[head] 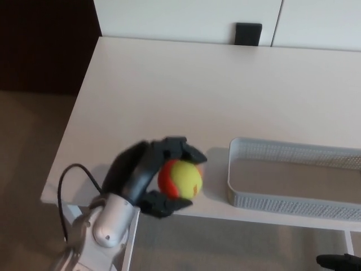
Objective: The robot walk towards a table in front and uses its left hand to pickup a tennis ball on the left side and put it in a container on the right hand side
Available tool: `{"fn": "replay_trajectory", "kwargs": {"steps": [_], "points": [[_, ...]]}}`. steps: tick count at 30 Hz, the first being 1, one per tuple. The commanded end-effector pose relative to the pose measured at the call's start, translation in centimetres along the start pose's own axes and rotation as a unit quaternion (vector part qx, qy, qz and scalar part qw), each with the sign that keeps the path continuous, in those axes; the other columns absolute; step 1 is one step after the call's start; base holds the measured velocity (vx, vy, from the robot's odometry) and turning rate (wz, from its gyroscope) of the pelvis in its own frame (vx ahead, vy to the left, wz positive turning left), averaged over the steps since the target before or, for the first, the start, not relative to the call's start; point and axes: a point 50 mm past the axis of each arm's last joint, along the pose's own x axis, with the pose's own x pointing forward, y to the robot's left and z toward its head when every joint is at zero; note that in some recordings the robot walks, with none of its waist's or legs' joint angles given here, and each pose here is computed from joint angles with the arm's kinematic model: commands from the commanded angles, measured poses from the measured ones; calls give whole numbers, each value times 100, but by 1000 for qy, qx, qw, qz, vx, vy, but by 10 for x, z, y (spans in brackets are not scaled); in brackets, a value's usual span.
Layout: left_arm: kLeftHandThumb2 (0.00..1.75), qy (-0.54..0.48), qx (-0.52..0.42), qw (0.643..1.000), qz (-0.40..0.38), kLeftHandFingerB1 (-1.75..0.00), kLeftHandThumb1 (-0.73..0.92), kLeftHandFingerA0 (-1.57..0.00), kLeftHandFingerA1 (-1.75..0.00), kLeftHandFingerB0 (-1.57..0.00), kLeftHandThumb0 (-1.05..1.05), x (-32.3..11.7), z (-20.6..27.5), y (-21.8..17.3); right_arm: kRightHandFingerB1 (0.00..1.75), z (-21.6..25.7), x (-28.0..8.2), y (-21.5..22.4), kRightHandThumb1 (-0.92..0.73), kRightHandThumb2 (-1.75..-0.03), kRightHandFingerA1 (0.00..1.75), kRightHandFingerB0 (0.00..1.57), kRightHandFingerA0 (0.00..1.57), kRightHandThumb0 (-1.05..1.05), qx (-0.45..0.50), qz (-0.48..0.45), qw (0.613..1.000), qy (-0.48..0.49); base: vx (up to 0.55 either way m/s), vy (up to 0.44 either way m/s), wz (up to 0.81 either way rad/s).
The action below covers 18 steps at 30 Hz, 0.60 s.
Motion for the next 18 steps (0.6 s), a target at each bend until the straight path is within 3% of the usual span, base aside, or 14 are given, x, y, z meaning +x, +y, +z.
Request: {"fn": "replay_trajectory", "kwargs": {"steps": [1,9,10,17,18], "points": [[86,-93,-19,994,54,-77,50,-133,-91,-102,12,13,45,32,53,3,1,-6,-46,-74,60,50,68,-41,-9,-7,1000,3,0,0,0],[98,-133,-29,990,48,-76,42,-135,-89,-105,8,24,77,36,53,1,0,-5,-45,-74,62,49,70,-42,-7,-5,1000,3,0,0,0],[102,-135,-38,989,43,-74,36,-141,-86,-107,4,28,88,29,53,-3,-1,-5,-45,-74,61,49,67,-41,-8,-5,1000,7,0,0,0],[89,-151,-45,987,12,-71,39,-141,-82,-111,2,39,107,11,53,1,0,-5,-45,-75,62,52,75,-43,-13,-7,1000,9,0,0,0],[86,-148,-48,988,-1,-71,37,-145,-83,-111,3,41,113,1,43,1,0,-5,-55,-57,52,57,82,-34,-11,-6,1000,6,0,0,0]]}}
